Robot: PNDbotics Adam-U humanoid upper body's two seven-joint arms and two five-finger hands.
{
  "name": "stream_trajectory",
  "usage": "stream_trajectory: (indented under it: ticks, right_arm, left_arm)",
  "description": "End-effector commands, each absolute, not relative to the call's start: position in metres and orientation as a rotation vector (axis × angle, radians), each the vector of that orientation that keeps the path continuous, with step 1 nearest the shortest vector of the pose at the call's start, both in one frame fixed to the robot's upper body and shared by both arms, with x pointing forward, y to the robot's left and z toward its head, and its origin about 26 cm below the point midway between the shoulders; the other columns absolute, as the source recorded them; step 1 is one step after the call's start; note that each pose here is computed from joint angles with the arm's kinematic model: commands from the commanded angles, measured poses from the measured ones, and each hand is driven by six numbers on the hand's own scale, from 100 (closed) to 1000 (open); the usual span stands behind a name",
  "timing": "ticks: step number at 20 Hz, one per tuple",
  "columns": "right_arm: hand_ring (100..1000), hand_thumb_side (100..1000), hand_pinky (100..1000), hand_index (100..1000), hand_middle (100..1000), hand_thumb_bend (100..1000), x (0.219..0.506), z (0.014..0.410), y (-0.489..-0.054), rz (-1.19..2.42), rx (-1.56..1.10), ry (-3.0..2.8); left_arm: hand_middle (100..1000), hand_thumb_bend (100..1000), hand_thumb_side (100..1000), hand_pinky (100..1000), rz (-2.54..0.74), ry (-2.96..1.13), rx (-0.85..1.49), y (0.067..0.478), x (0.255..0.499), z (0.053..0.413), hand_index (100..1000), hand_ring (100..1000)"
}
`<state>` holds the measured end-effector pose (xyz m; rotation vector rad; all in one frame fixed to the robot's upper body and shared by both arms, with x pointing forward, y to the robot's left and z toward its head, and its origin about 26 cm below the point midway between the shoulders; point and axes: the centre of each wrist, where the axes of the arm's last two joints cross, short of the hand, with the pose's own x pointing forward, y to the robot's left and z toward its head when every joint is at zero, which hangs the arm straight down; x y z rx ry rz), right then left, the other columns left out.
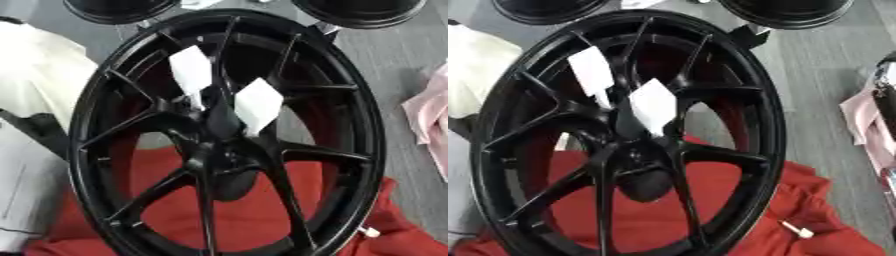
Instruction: Pull the pin out of the wheel hub.
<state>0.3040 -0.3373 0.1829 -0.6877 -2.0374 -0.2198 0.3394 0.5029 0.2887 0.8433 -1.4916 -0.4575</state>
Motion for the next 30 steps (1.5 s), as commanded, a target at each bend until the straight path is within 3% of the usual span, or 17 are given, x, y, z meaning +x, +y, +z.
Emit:
stream_trajectory:
  ticks: [1, 10, 14, 16, 17, 19, 23, 30]
  right_arm:
    - [769, 523, 817, 848, 697, 100, 0.302, 0.191, -0.337, -0.21, -0.683, -2.069]
    - [770, 523, 817, 848, 697, 100, 0.303, 0.19, -0.337, -0.211, -0.682, -2.066]
    - [770, 523, 817, 848, 698, 100, 0.303, 0.19, -0.337, -0.209, -0.682, -2.067]
    - [770, 523, 817, 848, 697, 100, 0.303, 0.19, -0.337, -0.209, -0.683, -2.067]
    - [770, 523, 817, 848, 697, 100, 0.303, 0.19, -0.337, -0.208, -0.683, -2.067]
    - [770, 523, 817, 848, 697, 100, 0.303, 0.19, -0.337, -0.207, -0.684, -2.067]
    - [769, 524, 817, 848, 696, 100, 0.302, 0.191, -0.338, -0.208, -0.693, -2.069]
    - [770, 531, 817, 848, 696, 100, 0.3, 0.195, -0.338, -0.206, -0.71, -2.082]
  left_arm:
    - [804, 445, 789, 869, -0.543, -1.48, 0.891, 0.507, 0.334, 0.299, 950, 836]
    - [802, 453, 809, 858, -0.635, -1.435, 0.902, 0.509, 0.335, 0.298, 946, 835]
    - [784, 387, 830, 846, -0.629, -1.443, 0.888, 0.509, 0.335, 0.298, 922, 822]
    - [766, 279, 875, 835, -0.616, -1.459, 0.869, 0.508, 0.335, 0.299, 909, 806]
    - [751, 154, 915, 825, -0.604, -1.47, 0.86, 0.508, 0.335, 0.299, 895, 794]
    - [719, 100, 947, 801, -0.578, -1.51, 0.839, 0.505, 0.336, 0.301, 868, 763]
    - [624, 100, 895, 747, -0.532, -1.693, 0.793, 0.488, 0.337, 0.311, 806, 662]
    - [602, 100, 895, 734, -0.483, -2.0, 0.648, 0.443, 0.336, 0.306, 804, 637]
